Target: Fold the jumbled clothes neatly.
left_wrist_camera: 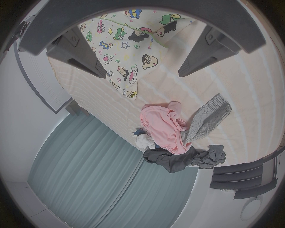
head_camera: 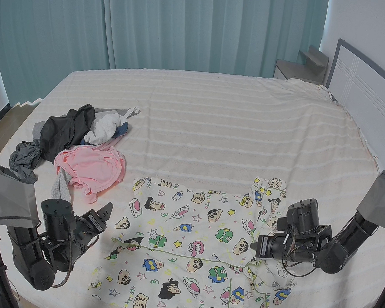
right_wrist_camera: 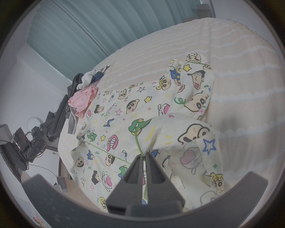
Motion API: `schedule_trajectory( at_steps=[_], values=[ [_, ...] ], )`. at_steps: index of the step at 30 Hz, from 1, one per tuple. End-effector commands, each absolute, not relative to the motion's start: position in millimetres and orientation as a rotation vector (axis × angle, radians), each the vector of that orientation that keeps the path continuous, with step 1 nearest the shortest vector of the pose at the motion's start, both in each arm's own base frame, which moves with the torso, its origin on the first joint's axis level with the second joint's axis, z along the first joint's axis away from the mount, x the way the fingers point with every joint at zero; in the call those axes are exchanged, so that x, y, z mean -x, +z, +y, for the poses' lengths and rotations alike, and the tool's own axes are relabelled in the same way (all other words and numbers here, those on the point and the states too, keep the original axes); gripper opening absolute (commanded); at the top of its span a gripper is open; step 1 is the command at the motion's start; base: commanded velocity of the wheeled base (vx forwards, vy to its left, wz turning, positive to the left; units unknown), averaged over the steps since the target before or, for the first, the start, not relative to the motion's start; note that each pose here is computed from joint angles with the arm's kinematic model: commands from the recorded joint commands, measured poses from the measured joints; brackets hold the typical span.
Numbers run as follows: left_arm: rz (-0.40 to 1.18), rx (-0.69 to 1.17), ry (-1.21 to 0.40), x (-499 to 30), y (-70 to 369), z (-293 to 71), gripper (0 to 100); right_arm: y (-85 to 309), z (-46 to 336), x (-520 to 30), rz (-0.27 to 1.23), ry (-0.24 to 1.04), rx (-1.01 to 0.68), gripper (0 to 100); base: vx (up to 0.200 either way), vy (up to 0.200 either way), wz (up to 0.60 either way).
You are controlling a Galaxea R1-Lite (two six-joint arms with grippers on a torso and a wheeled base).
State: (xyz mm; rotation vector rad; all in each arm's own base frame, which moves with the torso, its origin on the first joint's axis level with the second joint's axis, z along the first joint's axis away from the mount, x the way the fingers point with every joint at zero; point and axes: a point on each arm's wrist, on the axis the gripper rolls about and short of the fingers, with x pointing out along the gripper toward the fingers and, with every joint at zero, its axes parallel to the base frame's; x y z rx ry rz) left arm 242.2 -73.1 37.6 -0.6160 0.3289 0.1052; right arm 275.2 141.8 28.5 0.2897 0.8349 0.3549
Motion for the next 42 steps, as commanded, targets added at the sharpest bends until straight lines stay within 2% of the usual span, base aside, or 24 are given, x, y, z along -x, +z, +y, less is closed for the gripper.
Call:
schedule_trajectory(
  at_steps=[1, 10, 11, 17, 18, 20, 28, 29, 36, 42],
  values=[
    [0.320, 0.621, 0.101, -241, 38, -73, 100, 6, 156, -282, 0.857, 0.343, -0.252, 0, 0.000, 0.000, 0.00],
    [0.329, 0.618, 0.103, -240, 37, -73, 100, -3, 159, -289, 0.850, 0.341, -0.200, 0, 0.000, 0.000, 0.00],
    [0.331, 0.617, 0.104, -240, 37, -73, 100, -2, 160, -289, 0.846, 0.343, -0.202, 100, 0.000, 0.000, 0.00],
    [0.331, 0.617, 0.104, -240, 37, -73, 100, 4, 159, -289, 0.812, 0.337, -0.205, 100, 0.000, 0.000, 0.00],
    [0.333, 0.616, 0.105, -240, 36, -73, 100, 18, 160, -288, 0.738, 0.339, -0.231, 100, 0.000, 0.000, 0.00],
    [0.333, 0.616, 0.105, -240, 36, -73, 100, 22, 159, -283, 0.727, 0.348, -0.232, 100, 0.000, 0.000, 0.00],
    [0.330, 0.618, 0.102, -241, 36, -73, 100, 60, 131, -241, 0.686, 0.368, -0.258, 100, 0.000, 0.000, 0.00],
    [0.330, 0.619, 0.102, -241, 36, -73, 100, 63, 116, -234, 0.694, 0.363, -0.280, 100, 0.000, 0.000, 0.00],
    [0.334, 0.618, 0.100, -239, 36, -73, 100, 58, 57, -235, 0.749, 0.369, -0.377, 100, 0.000, 0.000, 0.00],
    [0.372, 0.627, 0.029, -235, 36, -78, 100, 25, 29, -256, 0.813, 0.362, -0.269, 100, 0.000, 0.000, 0.00]
  ],
)
